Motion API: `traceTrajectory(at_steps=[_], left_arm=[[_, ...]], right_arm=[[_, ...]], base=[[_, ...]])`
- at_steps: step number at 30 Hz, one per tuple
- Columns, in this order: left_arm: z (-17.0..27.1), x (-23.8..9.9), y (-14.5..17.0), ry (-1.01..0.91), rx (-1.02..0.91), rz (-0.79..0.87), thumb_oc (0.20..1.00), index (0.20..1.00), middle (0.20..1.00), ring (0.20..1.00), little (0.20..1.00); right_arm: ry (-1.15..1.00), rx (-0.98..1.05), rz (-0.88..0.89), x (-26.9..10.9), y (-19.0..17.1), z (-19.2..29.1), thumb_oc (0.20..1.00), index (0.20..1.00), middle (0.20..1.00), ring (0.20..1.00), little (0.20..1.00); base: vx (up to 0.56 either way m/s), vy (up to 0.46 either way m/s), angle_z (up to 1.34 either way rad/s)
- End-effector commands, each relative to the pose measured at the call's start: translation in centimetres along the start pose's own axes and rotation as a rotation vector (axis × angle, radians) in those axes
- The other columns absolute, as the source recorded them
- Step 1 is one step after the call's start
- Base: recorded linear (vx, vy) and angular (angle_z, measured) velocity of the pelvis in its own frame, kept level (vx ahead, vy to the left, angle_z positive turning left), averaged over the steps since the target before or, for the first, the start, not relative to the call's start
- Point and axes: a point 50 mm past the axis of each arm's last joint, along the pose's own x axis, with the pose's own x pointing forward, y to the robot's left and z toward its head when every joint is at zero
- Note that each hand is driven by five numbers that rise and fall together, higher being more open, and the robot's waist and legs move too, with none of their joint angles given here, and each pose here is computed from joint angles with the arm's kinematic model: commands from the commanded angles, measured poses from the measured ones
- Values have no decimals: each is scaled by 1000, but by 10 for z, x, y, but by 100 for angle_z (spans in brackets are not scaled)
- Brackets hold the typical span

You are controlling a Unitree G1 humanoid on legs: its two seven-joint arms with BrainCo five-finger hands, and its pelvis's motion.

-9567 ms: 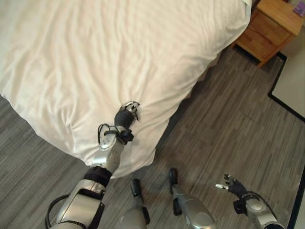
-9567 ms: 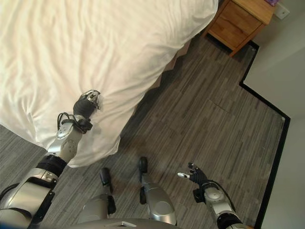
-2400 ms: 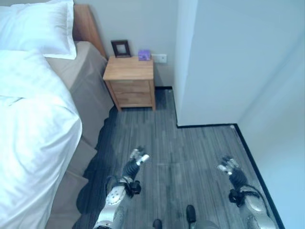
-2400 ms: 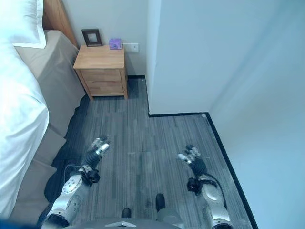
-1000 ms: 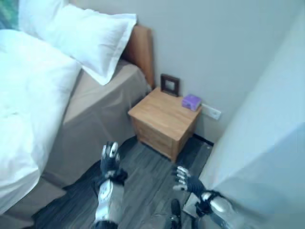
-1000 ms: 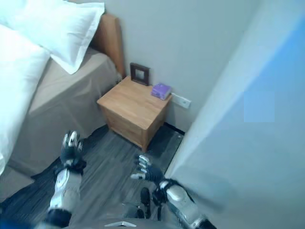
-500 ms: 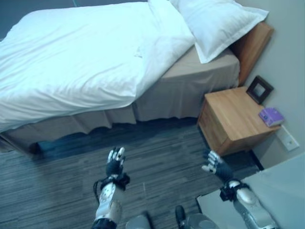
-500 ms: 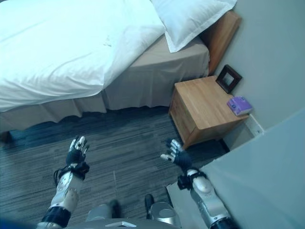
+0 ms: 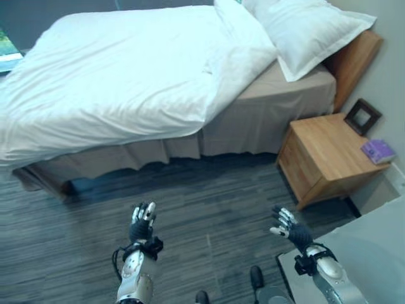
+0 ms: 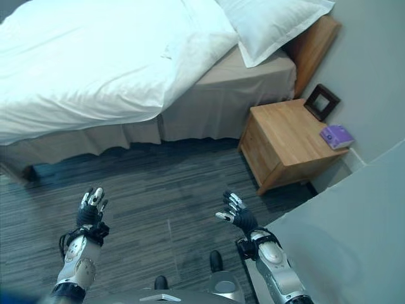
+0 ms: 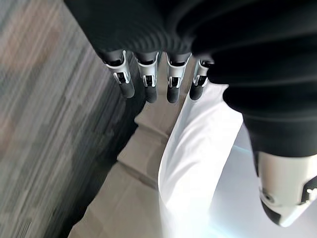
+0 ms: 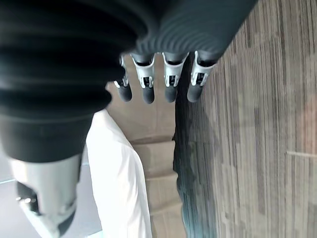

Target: Making the bed.

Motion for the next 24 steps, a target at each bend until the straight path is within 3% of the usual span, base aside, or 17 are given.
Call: traceTrajectory(at_steps=[1, 18, 24], left_arm=[[32, 14, -22, -137, 40, -103, 1000, 1000, 1000, 1000, 1000], [37, 13, -16, -158, 17, -69, 1000, 1000, 1000, 1000, 1000], [41, 19, -18, -168, 47, -75, 1000, 1000, 1000, 1000, 1000]], right_arm=[[-81, -87, 24, 9, -2, 20, 1000, 1000, 1000, 1000, 1000], [-141, -127, 38, 27, 4, 38, 1000, 1000, 1000, 1000, 1000], [-140, -92, 6, 25, 0, 35, 1000, 1000, 1000, 1000, 1000]], base=[[21, 87, -3], [-17, 79, -10], [194, 52, 15]])
